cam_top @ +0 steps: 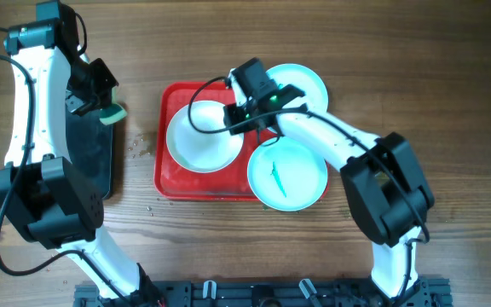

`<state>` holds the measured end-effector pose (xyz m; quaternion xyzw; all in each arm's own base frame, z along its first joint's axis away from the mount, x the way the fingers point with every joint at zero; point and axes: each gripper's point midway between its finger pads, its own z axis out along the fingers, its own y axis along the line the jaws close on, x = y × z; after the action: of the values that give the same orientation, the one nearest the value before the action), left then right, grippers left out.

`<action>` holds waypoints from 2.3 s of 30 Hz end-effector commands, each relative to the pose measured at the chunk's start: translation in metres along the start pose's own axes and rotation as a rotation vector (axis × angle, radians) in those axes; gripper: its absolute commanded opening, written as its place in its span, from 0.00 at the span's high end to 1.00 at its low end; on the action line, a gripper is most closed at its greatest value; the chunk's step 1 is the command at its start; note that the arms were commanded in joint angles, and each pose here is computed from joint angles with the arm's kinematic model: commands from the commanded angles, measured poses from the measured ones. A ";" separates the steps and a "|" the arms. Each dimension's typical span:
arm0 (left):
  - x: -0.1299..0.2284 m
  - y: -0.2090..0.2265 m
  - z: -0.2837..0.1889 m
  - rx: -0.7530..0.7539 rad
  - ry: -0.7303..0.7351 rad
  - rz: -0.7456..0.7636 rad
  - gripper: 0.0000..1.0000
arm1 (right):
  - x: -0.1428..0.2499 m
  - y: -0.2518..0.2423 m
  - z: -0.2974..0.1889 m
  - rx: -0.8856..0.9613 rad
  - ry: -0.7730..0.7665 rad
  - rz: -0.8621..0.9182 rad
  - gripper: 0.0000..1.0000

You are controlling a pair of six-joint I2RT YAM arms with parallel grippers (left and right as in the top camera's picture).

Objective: Clean dirty plates on tray and stack at the side
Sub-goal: 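Scrub the white plate again with the sponge in the left gripper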

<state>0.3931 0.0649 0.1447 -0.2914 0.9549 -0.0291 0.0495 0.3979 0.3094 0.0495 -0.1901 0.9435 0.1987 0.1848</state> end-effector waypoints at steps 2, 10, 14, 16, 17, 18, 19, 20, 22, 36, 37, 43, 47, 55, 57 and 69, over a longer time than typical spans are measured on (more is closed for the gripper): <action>0.001 -0.012 -0.003 0.035 -0.003 0.015 0.96 | -0.021 0.009 0.017 -0.089 -0.018 -0.222 0.53; 0.009 -0.033 -0.002 0.044 -0.008 0.071 0.96 | -0.014 0.000 0.044 -0.073 0.014 -0.254 0.60; 0.012 -0.042 -0.001 0.050 -0.014 0.093 0.96 | -0.013 -0.005 0.045 -0.046 0.023 -0.183 0.80; 0.015 -0.047 -0.001 0.053 -0.013 0.108 0.96 | -0.009 -0.008 0.045 -0.029 0.042 -0.083 0.96; 0.017 -0.051 -0.001 0.057 -0.011 0.117 0.96 | -0.006 -0.011 0.044 -0.009 0.054 -0.021 0.96; 0.020 -0.056 -0.001 0.062 -0.009 0.130 0.96 | -0.002 -0.016 0.044 0.015 0.066 0.047 0.96; 0.022 -0.062 0.000 0.067 -0.009 0.144 0.96 | 0.002 -0.021 0.044 0.049 0.080 0.124 0.96; 0.024 -0.068 0.000 0.071 -0.013 0.160 0.96 | 0.006 -0.025 0.043 0.073 0.093 0.187 0.96; 0.038 -0.092 0.013 0.083 -0.010 0.274 0.96 | 0.018 -0.032 0.041 0.111 0.132 0.317 0.96; 0.125 -0.115 0.121 0.109 0.113 0.432 0.96 | 0.020 -0.033 0.040 0.114 0.141 0.307 0.96; 0.128 -0.109 0.126 0.096 0.123 0.431 0.96 | 0.020 -0.033 0.040 0.114 0.141 0.306 0.96; 0.160 -0.075 0.141 0.019 0.239 0.512 0.96 | 0.018 -0.033 0.040 0.113 0.135 0.304 0.96; 0.143 -0.053 0.142 -0.106 0.184 0.572 0.96 | 0.019 -0.035 0.040 0.113 0.137 0.307 0.96; 0.063 -0.038 0.135 -0.330 -0.201 0.351 0.96 | 0.021 -0.035 0.040 0.116 0.147 0.296 0.96; 0.050 -0.050 0.135 -0.287 -0.263 0.336 0.96 | 0.021 -0.035 0.040 0.116 0.146 0.296 0.96; 0.077 -0.119 0.144 0.102 -0.139 0.365 0.96 | 0.021 -0.036 0.040 0.121 0.144 0.281 0.96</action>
<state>0.4305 -0.0582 0.0204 -0.1165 0.9739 0.0230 0.1934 0.4069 0.3013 0.0039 -0.0505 0.9777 0.1787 0.0979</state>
